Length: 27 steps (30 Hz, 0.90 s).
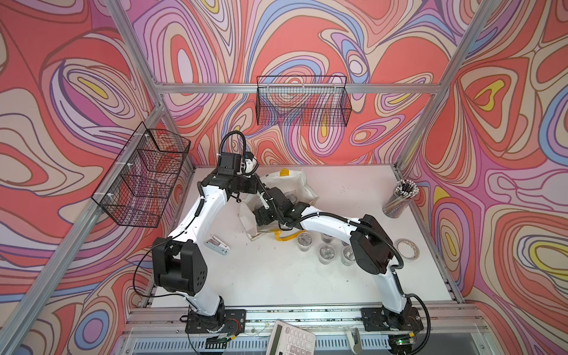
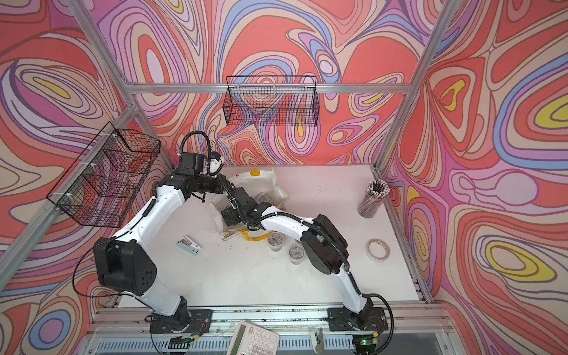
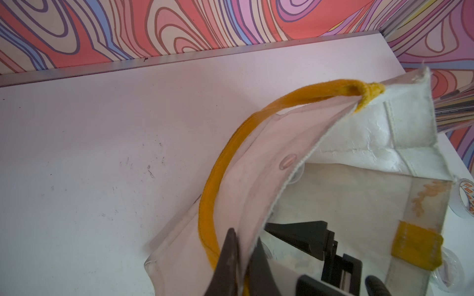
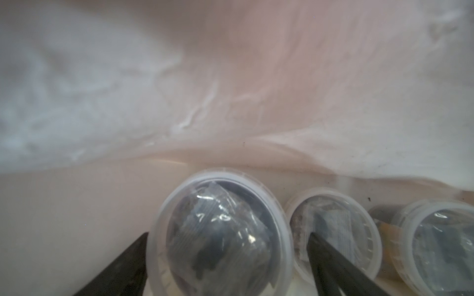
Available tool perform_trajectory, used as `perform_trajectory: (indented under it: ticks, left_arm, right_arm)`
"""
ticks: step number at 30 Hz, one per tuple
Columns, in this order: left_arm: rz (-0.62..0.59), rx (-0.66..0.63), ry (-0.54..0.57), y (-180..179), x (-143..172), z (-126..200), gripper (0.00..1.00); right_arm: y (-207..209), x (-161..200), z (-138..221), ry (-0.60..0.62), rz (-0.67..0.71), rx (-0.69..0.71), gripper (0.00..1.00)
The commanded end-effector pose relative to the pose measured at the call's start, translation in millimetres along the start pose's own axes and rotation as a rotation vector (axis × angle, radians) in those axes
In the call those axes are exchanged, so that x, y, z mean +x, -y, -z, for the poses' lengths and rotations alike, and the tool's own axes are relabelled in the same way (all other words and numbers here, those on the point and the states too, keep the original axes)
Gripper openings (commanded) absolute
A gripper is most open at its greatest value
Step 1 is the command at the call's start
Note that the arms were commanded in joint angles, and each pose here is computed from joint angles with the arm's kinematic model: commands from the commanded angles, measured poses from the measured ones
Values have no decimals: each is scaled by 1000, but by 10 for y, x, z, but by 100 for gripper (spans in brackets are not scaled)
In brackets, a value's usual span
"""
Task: Take out the seed jars from the canvas bag
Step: Pick up the seed jar from the canvas bag.
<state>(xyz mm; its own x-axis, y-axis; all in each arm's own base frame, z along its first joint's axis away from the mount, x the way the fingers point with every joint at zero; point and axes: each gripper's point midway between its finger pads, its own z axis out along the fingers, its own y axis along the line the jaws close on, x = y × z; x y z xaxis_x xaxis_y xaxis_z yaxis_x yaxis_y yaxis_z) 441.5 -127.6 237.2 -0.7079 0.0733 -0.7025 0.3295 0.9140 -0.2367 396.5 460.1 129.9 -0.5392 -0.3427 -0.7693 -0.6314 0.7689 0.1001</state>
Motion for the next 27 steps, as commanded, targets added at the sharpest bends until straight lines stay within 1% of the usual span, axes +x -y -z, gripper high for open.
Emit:
perform_trajectory:
  ticks: [1, 3, 10, 13, 19, 27]
  left_arm:
    - [-17, 31, 68, 79, -154, 133, 0]
    - [-16, 31, 69, 80, -157, 135, 0]
    - [-17, 27, 65, 75, -144, 127, 0]
    - [-16, 22, 64, 64, -137, 123, 0]
    - [-11, 13, 61, 43, -121, 106, 0]
    - [-10, 4, 60, 25, -114, 105, 0]
  right_arm:
    - [30, -1, -85, 2, 1, 32, 96]
    - [46, -14, -96, 11, -6, 44, 93]
    - [85, -183, 5, 73, -32, 68, 65]
    - [98, -272, 94, 103, -43, 73, 59]
    - [88, -410, 305, 148, -66, 62, 51]
    - [107, -529, 583, 186, -97, 55, 48]
